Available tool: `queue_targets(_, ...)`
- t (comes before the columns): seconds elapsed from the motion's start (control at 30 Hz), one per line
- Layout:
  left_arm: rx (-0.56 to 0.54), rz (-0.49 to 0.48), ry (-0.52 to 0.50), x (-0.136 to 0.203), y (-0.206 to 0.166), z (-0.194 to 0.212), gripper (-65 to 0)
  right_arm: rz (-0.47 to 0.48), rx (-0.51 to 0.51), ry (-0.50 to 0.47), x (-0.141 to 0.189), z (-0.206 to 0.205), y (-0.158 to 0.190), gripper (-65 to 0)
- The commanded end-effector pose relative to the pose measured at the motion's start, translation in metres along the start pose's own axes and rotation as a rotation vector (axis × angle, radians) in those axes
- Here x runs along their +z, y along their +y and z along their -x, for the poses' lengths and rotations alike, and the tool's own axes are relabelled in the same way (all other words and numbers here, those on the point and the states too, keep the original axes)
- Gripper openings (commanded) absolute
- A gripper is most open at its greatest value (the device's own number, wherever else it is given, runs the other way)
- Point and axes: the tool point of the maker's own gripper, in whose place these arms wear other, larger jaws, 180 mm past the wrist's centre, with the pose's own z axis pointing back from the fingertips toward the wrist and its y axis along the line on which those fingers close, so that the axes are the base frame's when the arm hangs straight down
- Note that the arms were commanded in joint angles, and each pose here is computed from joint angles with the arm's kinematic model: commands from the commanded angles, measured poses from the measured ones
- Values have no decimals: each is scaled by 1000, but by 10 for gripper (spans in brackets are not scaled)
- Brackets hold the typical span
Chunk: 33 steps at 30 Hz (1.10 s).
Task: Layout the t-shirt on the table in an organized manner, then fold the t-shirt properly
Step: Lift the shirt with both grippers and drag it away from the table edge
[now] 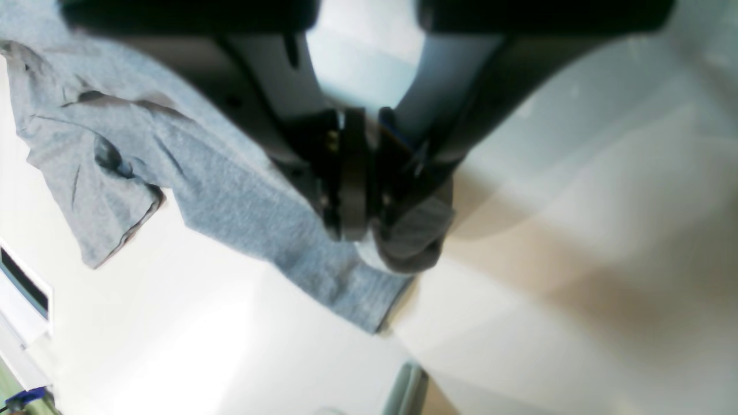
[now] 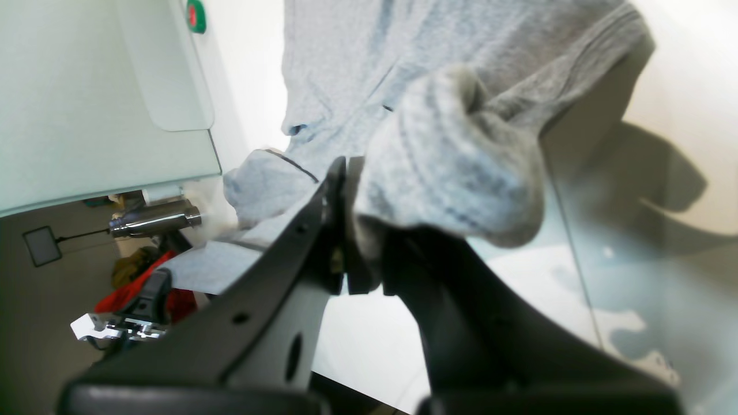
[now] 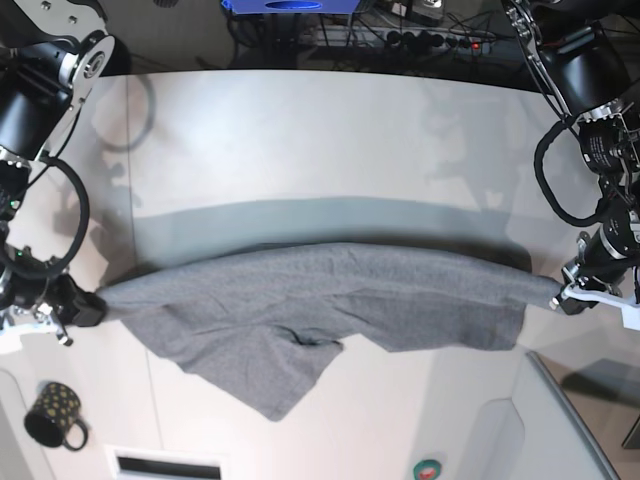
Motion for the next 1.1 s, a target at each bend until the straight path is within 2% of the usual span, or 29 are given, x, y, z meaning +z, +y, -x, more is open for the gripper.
queue_targets(0.0, -11, 11, -59, 5, -3, -20, -650, -16, 28, -47, 12, -19, 8, -644)
queue_targets(0.1, -14, -5, -29, 8, 6, -5, -650, 0, 53, -60, 20, -16, 4, -644)
queue_targets(0.33, -11, -54, -52, 28, 27, -3, -650, 20, 116, -110, 36, -18, 8, -644)
queue_targets(0.5, -15, -47, -61, 25, 23, -9, -650, 5, 90, -96, 27, -25, 11, -644)
queue_targets(0.6, 19, -49, -36, 18, 25, 1, -650, -7, 62, -82, 19, -29, 12, -644)
queue_targets(0.7, 36, -30, -42, 8, 18, -6, -650, -1, 48, -110, 17, -41, 8, -644)
queue_targets(0.9, 22, 23, -46, -7, -7, -20, -650, 43, 120, -131, 8, -62, 11, -644)
queue_targets(1.07, 21, 15, -26, -6, -3, -10, -650, 74, 109, -100, 8, -48, -7, -644)
